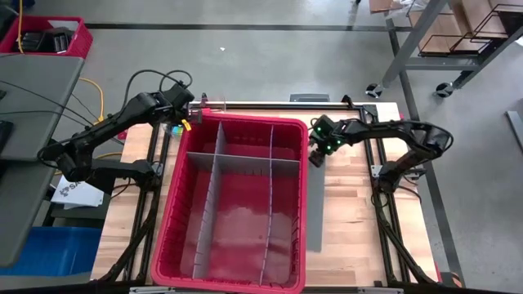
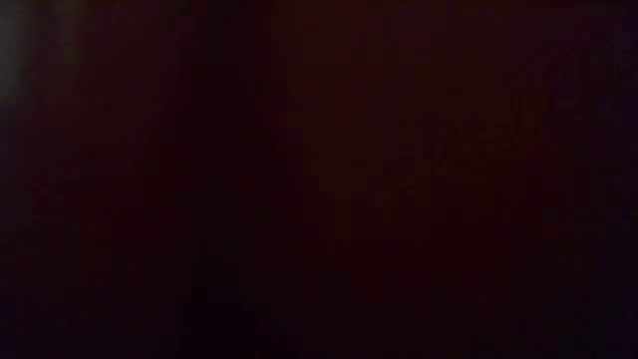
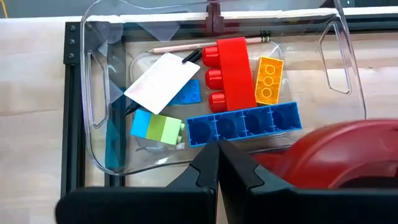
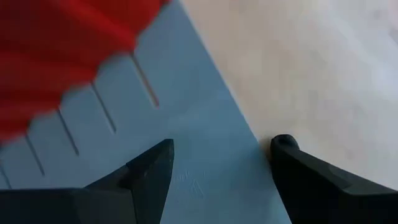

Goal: Sort blocks
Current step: Assemble the bin divider into the red bin

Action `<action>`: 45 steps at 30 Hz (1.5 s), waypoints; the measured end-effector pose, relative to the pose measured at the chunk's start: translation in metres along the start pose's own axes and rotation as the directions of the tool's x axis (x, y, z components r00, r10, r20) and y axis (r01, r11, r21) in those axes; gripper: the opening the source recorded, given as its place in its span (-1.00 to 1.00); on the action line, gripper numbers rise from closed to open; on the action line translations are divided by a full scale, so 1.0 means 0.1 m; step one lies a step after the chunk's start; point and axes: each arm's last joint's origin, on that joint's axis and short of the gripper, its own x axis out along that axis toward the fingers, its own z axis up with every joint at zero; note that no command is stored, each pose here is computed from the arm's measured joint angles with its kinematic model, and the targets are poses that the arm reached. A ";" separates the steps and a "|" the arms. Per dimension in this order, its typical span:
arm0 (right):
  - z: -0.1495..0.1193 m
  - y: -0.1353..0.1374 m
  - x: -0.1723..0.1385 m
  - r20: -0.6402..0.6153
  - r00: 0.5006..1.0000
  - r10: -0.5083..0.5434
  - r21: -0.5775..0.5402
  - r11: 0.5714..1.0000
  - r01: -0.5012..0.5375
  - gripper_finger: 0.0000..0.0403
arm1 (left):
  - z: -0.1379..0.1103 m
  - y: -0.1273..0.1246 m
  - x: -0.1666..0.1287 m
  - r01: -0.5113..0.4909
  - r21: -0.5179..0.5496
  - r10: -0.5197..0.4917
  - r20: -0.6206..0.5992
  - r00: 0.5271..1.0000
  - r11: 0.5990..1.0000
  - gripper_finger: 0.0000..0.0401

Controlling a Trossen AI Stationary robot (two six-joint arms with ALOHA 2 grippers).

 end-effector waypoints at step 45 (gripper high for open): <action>-0.93 1.13 -0.05 -0.297 0.955 0.000 -0.030 0.999 -0.010 0.25 | 0.01 0.04 -0.22 0.221 -0.122 -0.209 0.103 0.973 0.968 -1.00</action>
